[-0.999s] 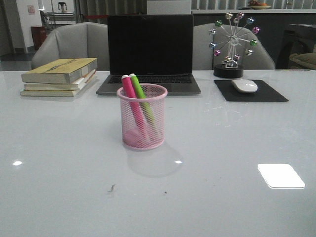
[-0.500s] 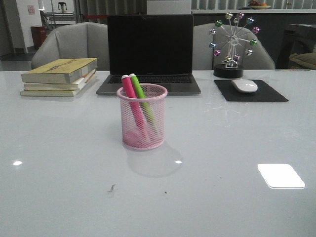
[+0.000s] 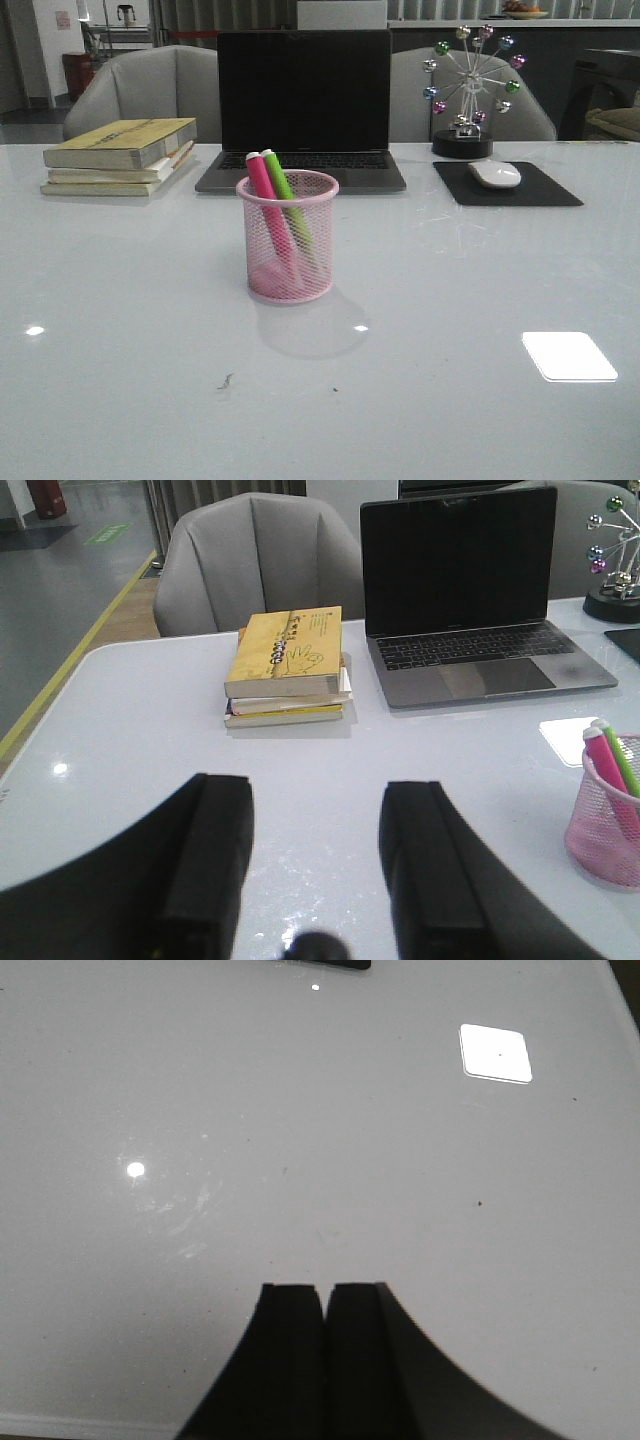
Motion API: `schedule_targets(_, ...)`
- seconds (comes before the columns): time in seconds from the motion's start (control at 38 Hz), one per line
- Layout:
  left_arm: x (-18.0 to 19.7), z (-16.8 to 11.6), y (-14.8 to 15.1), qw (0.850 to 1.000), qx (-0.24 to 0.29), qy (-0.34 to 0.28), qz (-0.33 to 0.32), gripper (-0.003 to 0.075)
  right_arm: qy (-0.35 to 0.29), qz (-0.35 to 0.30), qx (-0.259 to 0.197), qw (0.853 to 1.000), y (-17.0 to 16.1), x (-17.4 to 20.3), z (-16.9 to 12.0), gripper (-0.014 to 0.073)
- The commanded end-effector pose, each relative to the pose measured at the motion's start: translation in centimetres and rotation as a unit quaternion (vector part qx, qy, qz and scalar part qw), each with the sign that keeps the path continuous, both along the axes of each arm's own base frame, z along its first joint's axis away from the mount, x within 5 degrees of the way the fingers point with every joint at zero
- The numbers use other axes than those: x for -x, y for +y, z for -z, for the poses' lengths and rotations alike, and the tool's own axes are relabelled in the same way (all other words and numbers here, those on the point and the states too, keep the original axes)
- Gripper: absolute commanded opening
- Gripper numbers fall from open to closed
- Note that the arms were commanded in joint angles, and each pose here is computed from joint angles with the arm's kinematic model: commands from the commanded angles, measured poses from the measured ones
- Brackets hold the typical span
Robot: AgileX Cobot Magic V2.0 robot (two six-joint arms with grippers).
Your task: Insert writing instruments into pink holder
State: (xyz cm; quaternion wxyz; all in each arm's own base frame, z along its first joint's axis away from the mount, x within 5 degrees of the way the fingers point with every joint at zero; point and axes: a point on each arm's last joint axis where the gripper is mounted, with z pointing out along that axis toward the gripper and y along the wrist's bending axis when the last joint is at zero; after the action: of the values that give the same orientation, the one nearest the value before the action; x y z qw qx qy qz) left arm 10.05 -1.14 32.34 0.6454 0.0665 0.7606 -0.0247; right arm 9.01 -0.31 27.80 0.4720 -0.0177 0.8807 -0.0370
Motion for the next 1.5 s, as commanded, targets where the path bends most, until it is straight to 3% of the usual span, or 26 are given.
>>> schedule_targets(0.0, -0.1, -1.7, 0.2, 0.999, 0.011, -0.051, -0.014, 0.0374, -0.056, -0.005, -0.010, 0.998, 0.1, -0.1, -1.5, 0.0050)
schedule_targets(0.18, -0.1, -1.7, 0.2, 0.999, 0.011, -0.051, -0.014, 0.0374, -0.146, -0.031, -0.072, 0.986, 0.9, 0.7, -1.1, 0.0050)
schedule_targets(0.34, -0.1, -1.7, 0.2, 0.999, 0.011, -0.051, -0.014, 0.0374, -0.232, -0.046, -0.114, 0.965, 1.2, 1.8, 0.6, 0.0050)
schedule_targets(0.58, -0.1, -1.7, 0.2, 0.999, 0.011, -0.051, -0.014, 0.0374, -0.298, -0.053, -0.093, 0.949, 1.0, 3.3, 3.6, 0.0050)
schedule_targets(0.79, -0.1, -1.7, 0.2, 0.999, 0.011, -0.051, -0.014, 0.0374, -0.323, -0.058, -0.060, 0.943, 0.8, 3.9, 5.6, 0.0050)
schedule_targets(1.05, -0.1, -1.7, 0.2, 0.999, 0.011, -0.051, -0.014, 0.0374, -0.314, -0.052, -0.066, 0.946, 0.8, 3.5, 7.7, 0.0050)
schedule_targets(1.47, -0.1, -1.7, 0.2, 0.999, 0.011, -0.051, -0.014, 0.0374, -0.279, -0.054, -0.065, 0.956, 0.9, 3.5, 8.3, 0.0050)
